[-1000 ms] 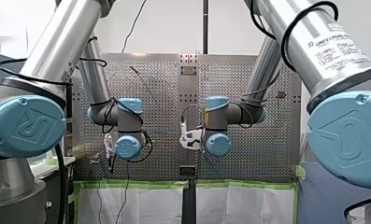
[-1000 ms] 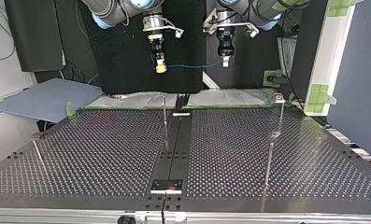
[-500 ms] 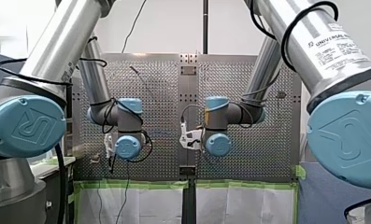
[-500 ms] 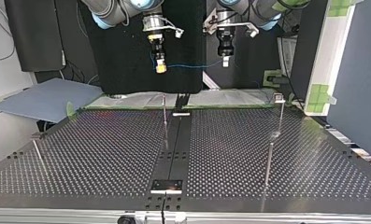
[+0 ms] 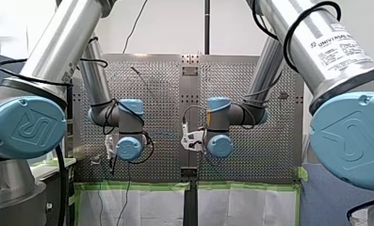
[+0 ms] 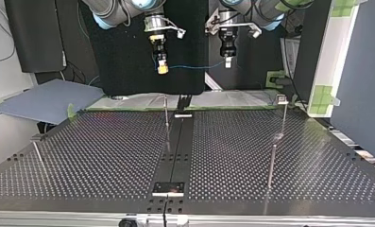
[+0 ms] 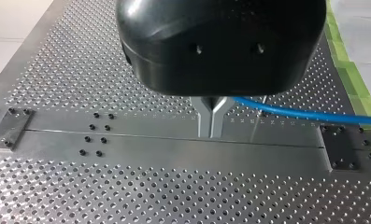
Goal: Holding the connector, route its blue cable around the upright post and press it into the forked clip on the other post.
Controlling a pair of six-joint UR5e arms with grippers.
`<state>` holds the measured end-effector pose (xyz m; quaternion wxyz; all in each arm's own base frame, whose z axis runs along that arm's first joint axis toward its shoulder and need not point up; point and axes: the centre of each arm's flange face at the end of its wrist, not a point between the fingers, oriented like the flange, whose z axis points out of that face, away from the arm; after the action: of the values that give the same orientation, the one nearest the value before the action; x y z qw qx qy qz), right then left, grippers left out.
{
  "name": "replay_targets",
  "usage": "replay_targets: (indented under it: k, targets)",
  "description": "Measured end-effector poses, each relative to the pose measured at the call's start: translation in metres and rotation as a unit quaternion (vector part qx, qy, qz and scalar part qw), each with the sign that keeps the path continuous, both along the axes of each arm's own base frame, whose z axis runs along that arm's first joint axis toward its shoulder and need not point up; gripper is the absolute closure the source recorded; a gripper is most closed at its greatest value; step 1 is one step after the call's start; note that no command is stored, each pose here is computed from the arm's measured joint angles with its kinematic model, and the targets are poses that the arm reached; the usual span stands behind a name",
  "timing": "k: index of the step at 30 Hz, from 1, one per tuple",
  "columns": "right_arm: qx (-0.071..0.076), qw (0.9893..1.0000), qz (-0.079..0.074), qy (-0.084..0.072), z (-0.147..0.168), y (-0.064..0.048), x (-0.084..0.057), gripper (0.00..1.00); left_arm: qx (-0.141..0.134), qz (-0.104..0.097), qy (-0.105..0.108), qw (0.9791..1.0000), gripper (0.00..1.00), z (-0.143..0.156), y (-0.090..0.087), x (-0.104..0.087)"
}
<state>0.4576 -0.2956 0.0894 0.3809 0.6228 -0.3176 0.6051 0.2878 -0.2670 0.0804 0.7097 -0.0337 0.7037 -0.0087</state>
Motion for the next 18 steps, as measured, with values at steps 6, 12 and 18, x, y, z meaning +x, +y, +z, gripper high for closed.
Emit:
replay_targets:
  k: [6,12,18]
  targets:
    - [0.0,1.0,0.0,0.0,0.0,0.0,0.0,1.0,0.0,0.0,0.0,1.0,1.0,0.0,0.0,0.0]
    - [0.0,1.0,0.0,0.0,0.0,0.0,0.0,1.0,0.001,0.015,-0.001,0.9999,1.0,-0.004,0.005,0.006]
    - [0.001,1.0,0.001,0.001,0.0,0.0,0.0,1.0,0.008,0.029,0.009,0.9995,1.0,-0.019,0.01,0.006]
